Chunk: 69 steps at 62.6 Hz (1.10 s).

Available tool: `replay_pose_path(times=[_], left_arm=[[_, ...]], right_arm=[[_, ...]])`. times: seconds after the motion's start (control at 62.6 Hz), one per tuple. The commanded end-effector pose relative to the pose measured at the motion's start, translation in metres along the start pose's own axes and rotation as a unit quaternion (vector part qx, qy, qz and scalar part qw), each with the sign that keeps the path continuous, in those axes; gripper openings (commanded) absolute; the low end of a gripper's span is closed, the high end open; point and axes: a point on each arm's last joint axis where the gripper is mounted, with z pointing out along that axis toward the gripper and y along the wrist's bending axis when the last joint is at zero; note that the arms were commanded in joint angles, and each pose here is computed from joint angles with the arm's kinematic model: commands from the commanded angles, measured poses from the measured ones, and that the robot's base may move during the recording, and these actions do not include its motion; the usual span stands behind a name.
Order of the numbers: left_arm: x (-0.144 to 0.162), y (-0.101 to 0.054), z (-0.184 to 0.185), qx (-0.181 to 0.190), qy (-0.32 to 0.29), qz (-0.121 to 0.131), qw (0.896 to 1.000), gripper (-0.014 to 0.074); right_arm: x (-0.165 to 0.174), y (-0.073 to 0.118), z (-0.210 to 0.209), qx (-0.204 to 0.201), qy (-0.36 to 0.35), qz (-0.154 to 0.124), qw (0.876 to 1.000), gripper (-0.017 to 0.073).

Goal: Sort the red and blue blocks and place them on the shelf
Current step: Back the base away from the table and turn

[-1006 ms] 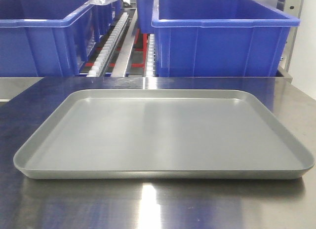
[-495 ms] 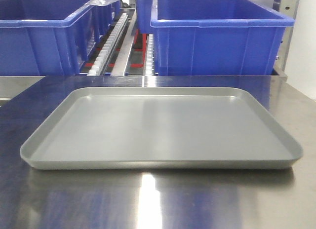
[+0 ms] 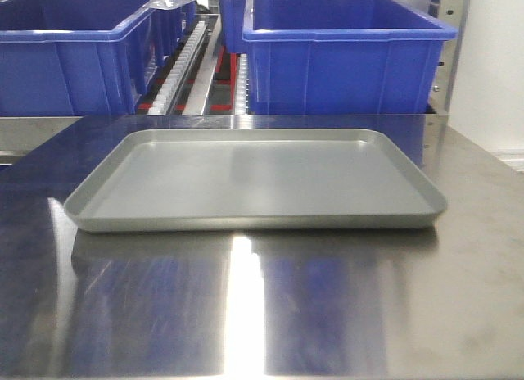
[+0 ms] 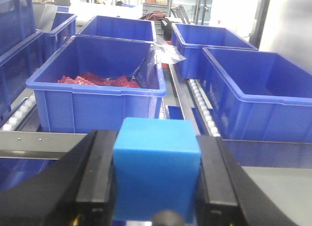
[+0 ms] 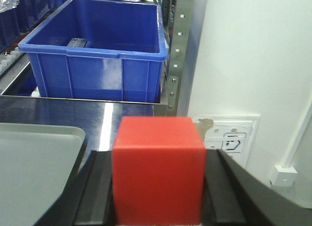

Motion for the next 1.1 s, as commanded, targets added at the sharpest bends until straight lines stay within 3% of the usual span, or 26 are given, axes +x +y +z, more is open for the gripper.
replay_pose_path(times=[0.0,1.086], left_arm=[[-0.0172,-0.0006,-0.0011,0.000,-0.058,-0.006,0.998,0.0125],[-0.0172,-0.0006,-0.0011,0.000,-0.058,-0.006,0.998,0.0125]], right_arm=[[-0.0181,-0.0003,-0.0016,0.002,-0.060,-0.005,0.998,0.0048],[-0.0181,-0.0003,-0.0016,0.002,-0.060,-0.005,0.998,0.0048]])
